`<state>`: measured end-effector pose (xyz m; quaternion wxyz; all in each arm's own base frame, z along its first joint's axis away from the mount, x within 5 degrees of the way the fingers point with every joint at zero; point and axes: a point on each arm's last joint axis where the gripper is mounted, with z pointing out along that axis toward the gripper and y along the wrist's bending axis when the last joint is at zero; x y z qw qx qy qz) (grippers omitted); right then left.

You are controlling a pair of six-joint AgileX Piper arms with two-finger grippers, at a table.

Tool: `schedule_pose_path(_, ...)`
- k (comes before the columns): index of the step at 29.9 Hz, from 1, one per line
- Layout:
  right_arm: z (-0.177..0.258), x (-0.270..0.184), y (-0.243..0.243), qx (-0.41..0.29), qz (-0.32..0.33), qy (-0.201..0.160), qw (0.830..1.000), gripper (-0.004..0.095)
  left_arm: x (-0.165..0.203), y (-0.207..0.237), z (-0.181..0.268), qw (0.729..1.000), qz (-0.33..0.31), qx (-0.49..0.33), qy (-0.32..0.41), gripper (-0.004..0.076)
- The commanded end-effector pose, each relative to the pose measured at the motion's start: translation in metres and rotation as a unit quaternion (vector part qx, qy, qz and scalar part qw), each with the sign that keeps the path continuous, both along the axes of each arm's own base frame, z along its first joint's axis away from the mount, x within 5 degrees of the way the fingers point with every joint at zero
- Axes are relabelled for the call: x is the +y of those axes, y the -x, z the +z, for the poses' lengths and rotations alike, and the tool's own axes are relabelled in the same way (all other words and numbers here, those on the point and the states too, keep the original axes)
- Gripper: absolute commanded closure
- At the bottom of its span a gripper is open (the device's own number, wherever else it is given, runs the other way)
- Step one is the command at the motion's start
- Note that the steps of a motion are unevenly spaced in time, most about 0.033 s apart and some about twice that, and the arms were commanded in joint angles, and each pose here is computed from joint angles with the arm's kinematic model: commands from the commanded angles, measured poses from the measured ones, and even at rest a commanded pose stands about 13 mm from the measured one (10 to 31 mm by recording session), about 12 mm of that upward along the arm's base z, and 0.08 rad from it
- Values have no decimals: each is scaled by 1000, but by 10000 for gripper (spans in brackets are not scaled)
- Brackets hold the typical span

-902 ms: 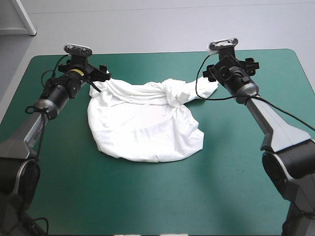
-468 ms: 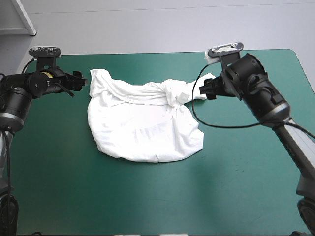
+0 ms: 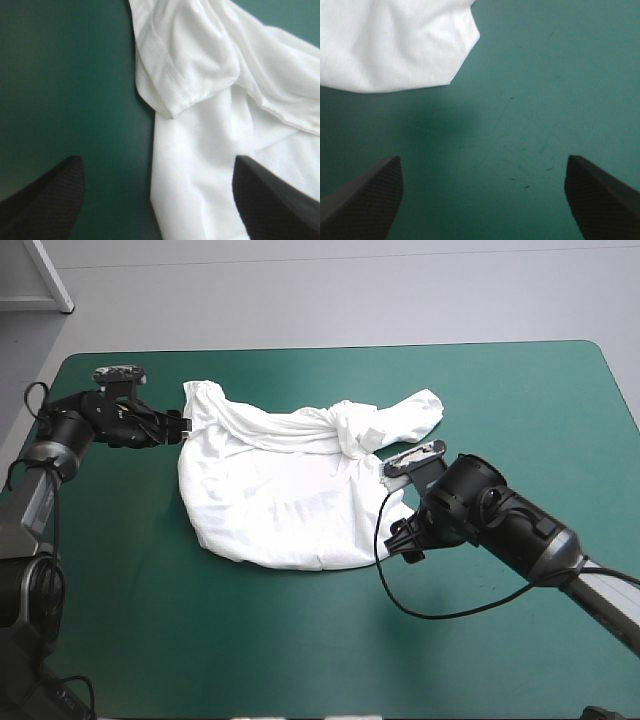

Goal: Fold the cloth

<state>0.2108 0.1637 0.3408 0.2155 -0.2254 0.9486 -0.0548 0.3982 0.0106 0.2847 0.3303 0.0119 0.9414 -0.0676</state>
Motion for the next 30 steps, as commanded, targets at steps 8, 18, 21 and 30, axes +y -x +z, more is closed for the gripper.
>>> schedule_pose_path(8,7,1,9,-17,14,-31,999,99,-26,-36,-37,999,-11,-39,1,219)
schedule_pose_path(18,3,9,9,-17,41,-59,997,99,-35,-41,-76,999,-22,28,11,438)
schedule_pose_path(21,-6,17,6,-20,59,-86,994,99,-35,-40,-78,999,-29,40,10,598)
schedule_pose_path(30,-59,50,-25,-2,93,-61,994,99,-35,-39,-78,998,-38,43,5,734)
